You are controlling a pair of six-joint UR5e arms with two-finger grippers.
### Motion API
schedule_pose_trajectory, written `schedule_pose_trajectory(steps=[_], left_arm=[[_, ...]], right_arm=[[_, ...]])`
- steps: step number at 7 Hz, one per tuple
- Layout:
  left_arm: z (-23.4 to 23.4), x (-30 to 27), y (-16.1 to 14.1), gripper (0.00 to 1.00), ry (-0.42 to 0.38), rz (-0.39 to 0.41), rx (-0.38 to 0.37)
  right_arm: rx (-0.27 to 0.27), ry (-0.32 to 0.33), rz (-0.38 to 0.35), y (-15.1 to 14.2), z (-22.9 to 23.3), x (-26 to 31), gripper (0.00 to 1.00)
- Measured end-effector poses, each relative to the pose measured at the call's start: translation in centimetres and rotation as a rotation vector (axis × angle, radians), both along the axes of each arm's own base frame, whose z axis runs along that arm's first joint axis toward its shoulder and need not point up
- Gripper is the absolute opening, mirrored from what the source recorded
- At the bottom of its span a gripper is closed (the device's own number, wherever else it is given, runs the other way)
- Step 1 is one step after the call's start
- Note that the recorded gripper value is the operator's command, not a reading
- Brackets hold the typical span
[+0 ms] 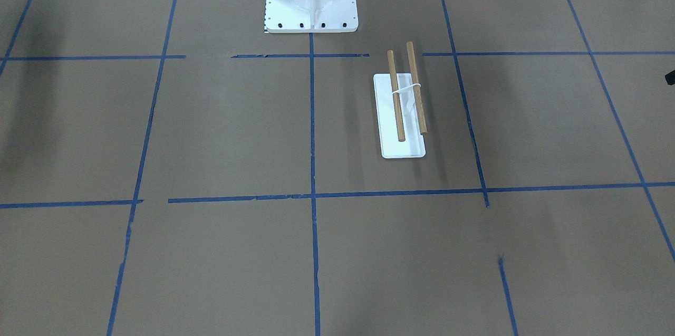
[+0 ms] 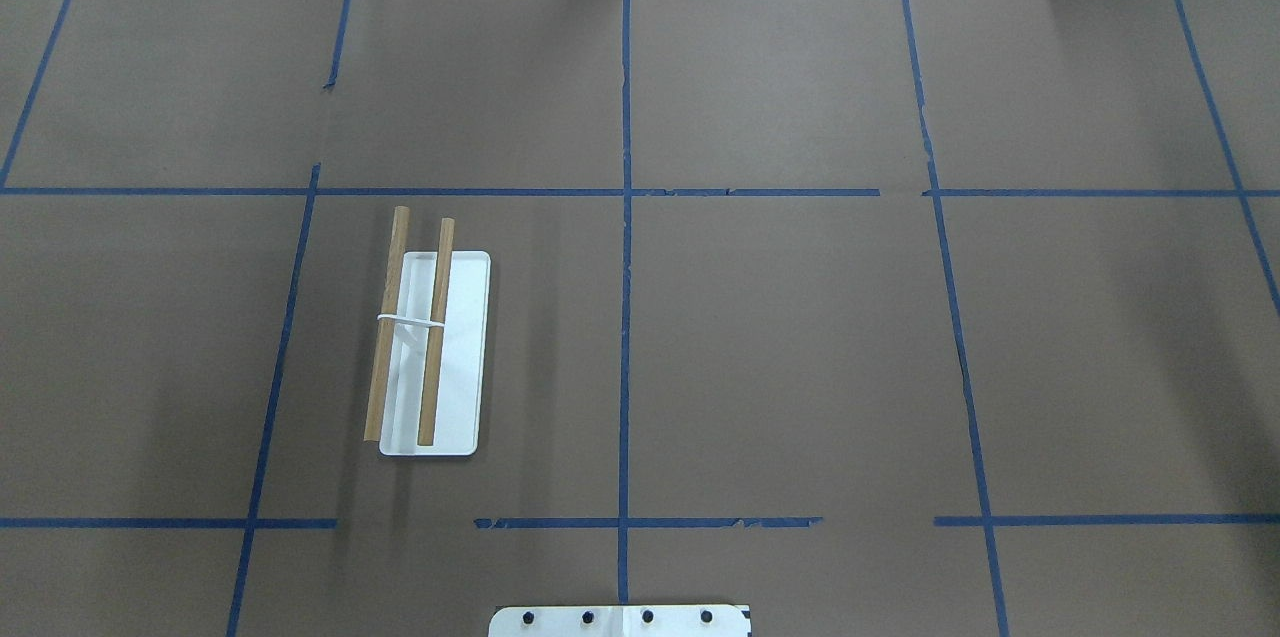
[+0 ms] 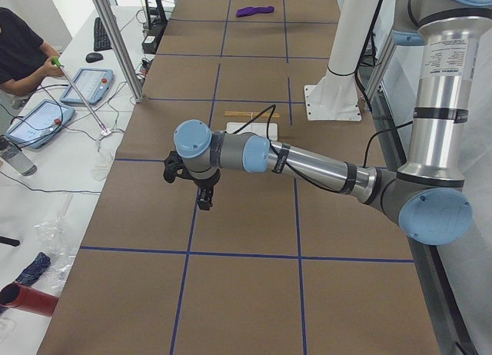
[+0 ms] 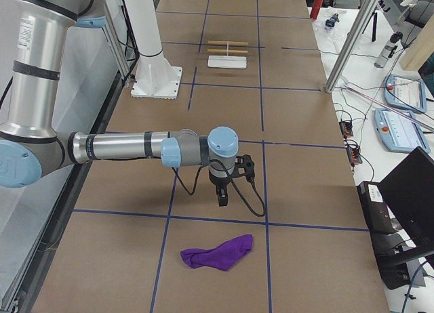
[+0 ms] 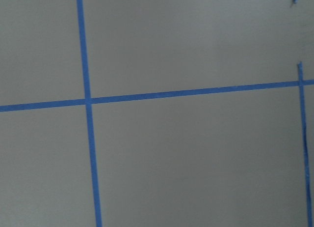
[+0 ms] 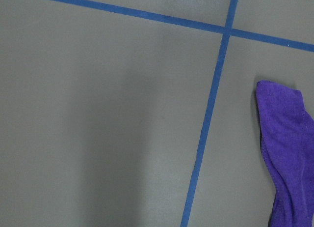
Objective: Hang towel on rack
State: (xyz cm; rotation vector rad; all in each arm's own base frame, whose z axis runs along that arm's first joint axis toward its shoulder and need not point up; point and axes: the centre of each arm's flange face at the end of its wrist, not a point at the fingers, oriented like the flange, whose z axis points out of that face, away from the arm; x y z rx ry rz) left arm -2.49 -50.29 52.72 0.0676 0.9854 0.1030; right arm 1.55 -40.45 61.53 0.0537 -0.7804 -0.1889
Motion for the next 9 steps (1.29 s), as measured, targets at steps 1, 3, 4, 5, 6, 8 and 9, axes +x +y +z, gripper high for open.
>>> schedule_pose_trajectory(steps=[1, 3, 4, 5, 6, 8, 9], left_arm=[[-0.1, 0.1, 0.0, 1.00, 0.008, 0.003, 0.000], [-0.2, 0.4, 0.1, 1.00, 0.012, 0.006, 0.002], [-0.2, 0.4, 0.1, 1.00, 0.013, 0.007, 0.002], [-0.2, 0.4, 0.1, 1.00, 0.013, 0.007, 0.002], [-0.2, 0.4, 0.2, 1.00, 0.014, 0.007, 0.001], [-0.2, 0.4, 0.2, 1.00, 0.016, 0.007, 0.000], [-0.1, 0.4, 0.2, 1.00, 0.016, 0.007, -0.001]], right_arm=[[-0.018, 0.016, -0.002, -0.6, 1.7, -0.1, 1.00], [-0.028, 0.049, 0.004, -4.0, 7.6, -0.3, 0.93], [-0.025, 0.054, 0.007, -5.0, 10.7, -0.4, 0.90], [-0.034, 0.054, 0.008, -4.5, 13.3, -0.3, 0.88], [-0.061, 0.052, 0.007, -2.4, 15.4, -0.1, 0.87], [-0.119, 0.048, 0.001, 2.6, 18.2, 0.4, 0.79], [-0.147, 0.052, -0.001, 4.3, 19.3, 0.6, 0.75]])
